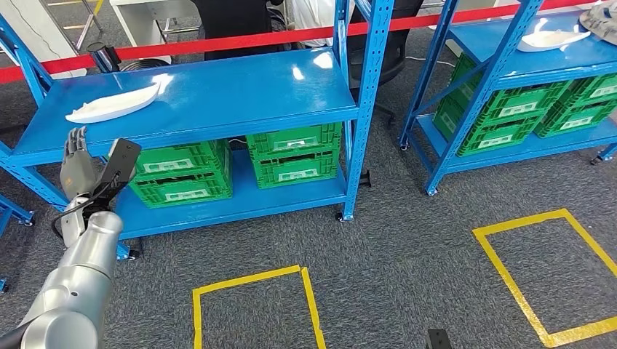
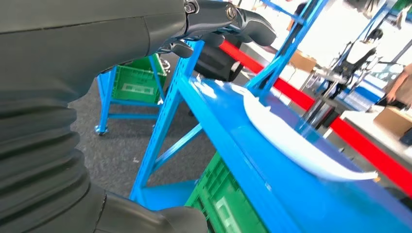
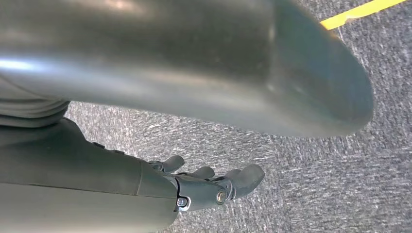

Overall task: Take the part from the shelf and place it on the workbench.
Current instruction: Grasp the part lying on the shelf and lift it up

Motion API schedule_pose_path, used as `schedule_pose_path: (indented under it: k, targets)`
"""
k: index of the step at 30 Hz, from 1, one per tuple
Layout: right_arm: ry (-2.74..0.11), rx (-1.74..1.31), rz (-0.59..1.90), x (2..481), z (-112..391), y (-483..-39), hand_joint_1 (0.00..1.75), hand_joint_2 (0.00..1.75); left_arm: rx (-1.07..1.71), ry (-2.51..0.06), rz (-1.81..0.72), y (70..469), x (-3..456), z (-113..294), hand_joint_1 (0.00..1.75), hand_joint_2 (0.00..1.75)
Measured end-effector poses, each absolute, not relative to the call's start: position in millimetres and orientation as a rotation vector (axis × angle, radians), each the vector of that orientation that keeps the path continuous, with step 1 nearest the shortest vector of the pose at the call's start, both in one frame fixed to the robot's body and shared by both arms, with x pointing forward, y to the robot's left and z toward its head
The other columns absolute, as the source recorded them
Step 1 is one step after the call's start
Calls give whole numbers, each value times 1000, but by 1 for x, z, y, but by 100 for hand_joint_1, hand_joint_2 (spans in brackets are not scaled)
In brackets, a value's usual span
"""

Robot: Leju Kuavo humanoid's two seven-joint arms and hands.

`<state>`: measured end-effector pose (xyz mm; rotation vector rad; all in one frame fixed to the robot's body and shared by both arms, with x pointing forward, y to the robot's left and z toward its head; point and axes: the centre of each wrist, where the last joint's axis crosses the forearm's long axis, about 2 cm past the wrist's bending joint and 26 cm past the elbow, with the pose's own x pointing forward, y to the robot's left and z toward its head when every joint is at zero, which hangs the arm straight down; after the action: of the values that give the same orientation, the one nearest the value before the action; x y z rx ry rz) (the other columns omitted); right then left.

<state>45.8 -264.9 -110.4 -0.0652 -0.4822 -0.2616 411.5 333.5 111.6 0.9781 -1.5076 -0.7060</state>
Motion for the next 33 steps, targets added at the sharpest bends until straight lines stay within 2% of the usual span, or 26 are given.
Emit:
schedule_pose_path:
  k: [12,17,25,31,33]
  targets:
    - [-486,-66,-245,46,-110,-265,0,0,1041,-1536,-694,346,411,114,0,175]
    - [-490,-67,-186,45,-111,-267,0,0,1162,-1547,-597,361,388,97,0,175]
    - [-458,-48,-87,46,-110,-265,0,0,1357,-1525,-687,385,357,92,0,175]
    - [-453,-39,-57,46,-110,-264,0,0,1389,-1555,-686,390,346,92,0,175]
    - [-469,-38,-61,46,-110,-264,0,0,1419,-1580,-691,392,324,88,0,175]
